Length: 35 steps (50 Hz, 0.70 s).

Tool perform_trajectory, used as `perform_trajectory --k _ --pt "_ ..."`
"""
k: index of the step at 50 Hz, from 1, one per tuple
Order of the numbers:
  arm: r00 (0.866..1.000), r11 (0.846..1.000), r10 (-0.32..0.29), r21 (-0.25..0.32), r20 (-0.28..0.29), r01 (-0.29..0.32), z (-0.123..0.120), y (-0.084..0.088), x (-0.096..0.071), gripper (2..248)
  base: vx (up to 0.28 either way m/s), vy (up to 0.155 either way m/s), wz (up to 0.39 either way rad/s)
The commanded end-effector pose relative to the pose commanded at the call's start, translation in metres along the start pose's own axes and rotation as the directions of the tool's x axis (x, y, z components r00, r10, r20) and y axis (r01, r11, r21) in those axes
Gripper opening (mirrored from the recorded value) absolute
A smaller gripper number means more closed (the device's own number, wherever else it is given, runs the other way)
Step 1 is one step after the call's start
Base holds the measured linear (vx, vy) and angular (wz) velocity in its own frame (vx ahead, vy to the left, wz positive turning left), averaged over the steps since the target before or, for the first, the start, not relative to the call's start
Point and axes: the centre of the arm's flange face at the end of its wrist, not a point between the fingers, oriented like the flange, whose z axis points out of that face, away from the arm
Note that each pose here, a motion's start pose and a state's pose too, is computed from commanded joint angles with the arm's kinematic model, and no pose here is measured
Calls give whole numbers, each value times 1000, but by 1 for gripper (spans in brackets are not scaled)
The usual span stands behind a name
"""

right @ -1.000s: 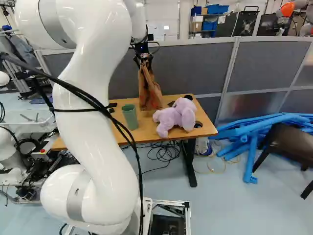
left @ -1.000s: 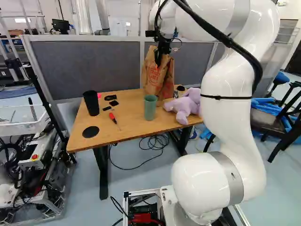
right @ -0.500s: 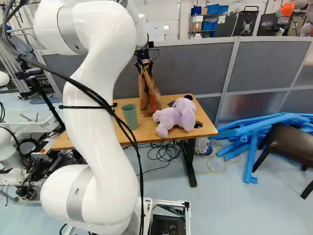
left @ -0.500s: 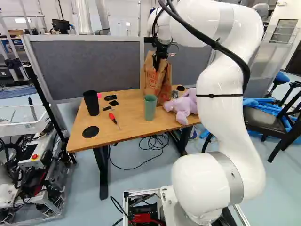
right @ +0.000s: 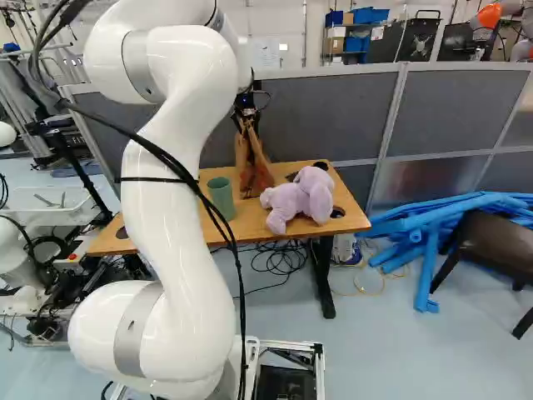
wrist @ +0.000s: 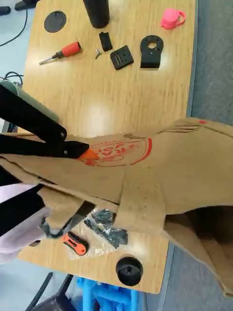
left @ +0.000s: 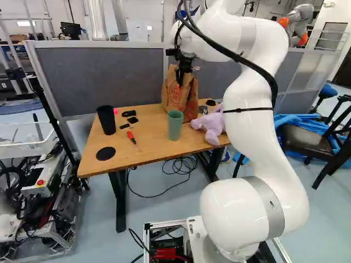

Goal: Pick up the bag on the ground and place it on the table

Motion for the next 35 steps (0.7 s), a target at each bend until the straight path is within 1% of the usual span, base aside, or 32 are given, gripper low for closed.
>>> perform_trajectory --k 6,7,11,12,16,17,22,23,27,28,32,33,35 --pt "1000 1000 0 0 0 0 1 0 0 21 0 0 0" --pt "1000 1000 0 0 0 0 1 0 0 44 0 0 0" --pt "1000 1000 0 0 0 0 1 0 0 44 0 0 0" --pt "1000 1000 0 0 0 0 1 0 0 78 0 0 0" --pt "1000 1000 0 0 0 0 1 0 0 78 0 0 0" --pt "1000 1000 0 0 0 0 1 0 0 113 0 0 0" --pt "1000 1000 0 0 0 0 1 0 0 113 0 0 0" --pt "1000 1000 0 0 0 0 1 0 0 149 0 0 0" --pt "1000 1000 0 0 0 0 1 0 0 149 0 0 0" --pt "1000 1000 0 0 0 0 1 0 0 185 0 0 0" --pt "1000 1000 0 0 0 0 1 0 0 185 0 0 0" --pt "1000 1000 0 0 0 0 1 0 0 221 0 0 0" --pt "1000 1000 0 0 0 0 0 0 0 221 0 0 0"
